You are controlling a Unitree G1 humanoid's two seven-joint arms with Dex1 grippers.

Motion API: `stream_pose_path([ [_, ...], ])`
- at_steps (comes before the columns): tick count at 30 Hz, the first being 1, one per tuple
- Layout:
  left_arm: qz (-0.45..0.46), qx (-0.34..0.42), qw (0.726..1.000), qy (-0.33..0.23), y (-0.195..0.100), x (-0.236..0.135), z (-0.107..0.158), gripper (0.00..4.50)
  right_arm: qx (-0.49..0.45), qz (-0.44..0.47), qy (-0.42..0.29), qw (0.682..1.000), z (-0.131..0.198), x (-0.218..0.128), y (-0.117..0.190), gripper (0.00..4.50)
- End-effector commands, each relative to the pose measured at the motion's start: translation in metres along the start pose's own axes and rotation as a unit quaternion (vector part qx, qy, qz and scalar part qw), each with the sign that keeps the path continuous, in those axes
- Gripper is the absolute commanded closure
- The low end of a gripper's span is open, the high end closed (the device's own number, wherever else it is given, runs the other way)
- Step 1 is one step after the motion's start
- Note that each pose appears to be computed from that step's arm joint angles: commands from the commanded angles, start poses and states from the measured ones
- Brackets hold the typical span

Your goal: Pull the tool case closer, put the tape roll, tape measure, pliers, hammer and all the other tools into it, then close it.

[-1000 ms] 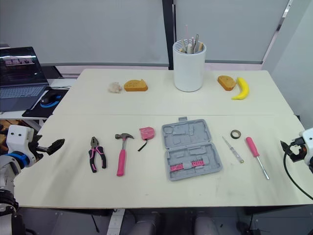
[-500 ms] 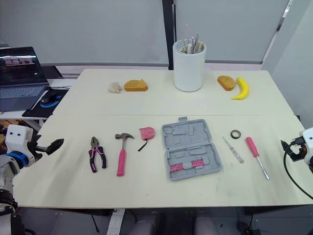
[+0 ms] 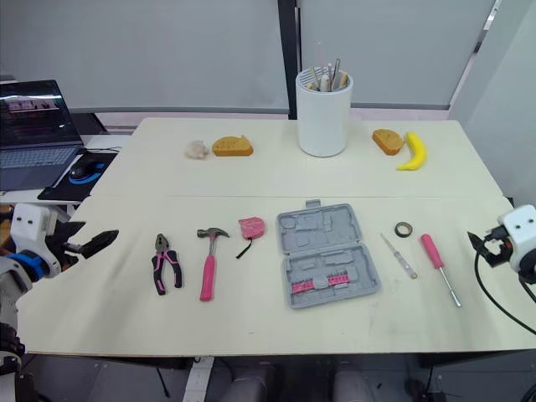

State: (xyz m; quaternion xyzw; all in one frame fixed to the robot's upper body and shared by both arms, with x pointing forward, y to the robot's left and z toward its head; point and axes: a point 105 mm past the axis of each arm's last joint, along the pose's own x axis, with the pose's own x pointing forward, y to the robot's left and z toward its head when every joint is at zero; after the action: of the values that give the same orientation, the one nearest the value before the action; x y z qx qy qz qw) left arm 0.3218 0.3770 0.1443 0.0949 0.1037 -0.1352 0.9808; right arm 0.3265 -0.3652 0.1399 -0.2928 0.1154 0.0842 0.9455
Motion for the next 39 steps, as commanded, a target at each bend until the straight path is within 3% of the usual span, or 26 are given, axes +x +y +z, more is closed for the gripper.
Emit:
stream_pose_path([
  [1,-0.076,0.041,0.996,-0.029,-0.034,0.017,0.038,1.49,-0.051,0.052,-0.040,0.997,0.041,0.014,0.021,1.20],
  [4,-0.162,0.084,0.983,-0.022,-0.086,0.040,0.045,2.44,-0.104,0.121,-0.050,0.986,0.065,0.035,0.059,2.12],
  [8,-0.243,0.163,0.956,0.026,-0.139,0.057,0.023,3.76,-0.155,0.183,-0.072,0.968,0.088,0.054,0.102,3.04],
  [10,-0.265,0.192,0.944,0.041,-0.153,0.060,0.013,4.37,-0.161,0.198,-0.075,0.964,0.092,0.059,0.112,3.48],
  [11,-0.279,0.198,0.939,0.044,-0.163,0.062,0.008,4.50,-0.174,0.206,-0.070,0.960,0.090,0.062,0.117,3.72],
  [15,-0.314,0.199,0.928,0.040,-0.193,0.071,-0.005,4.50,-0.219,0.224,-0.053,0.948,0.084,0.071,0.128,4.49],
  [27,-0.360,0.202,0.909,0.057,-0.249,0.093,-0.029,4.50,-0.291,0.259,-0.015,0.921,0.060,0.095,0.150,4.49],
  [39,-0.367,0.213,0.903,0.060,-0.275,0.114,-0.032,4.50,-0.284,0.318,-0.012,0.905,0.056,0.093,0.174,4.49],
])
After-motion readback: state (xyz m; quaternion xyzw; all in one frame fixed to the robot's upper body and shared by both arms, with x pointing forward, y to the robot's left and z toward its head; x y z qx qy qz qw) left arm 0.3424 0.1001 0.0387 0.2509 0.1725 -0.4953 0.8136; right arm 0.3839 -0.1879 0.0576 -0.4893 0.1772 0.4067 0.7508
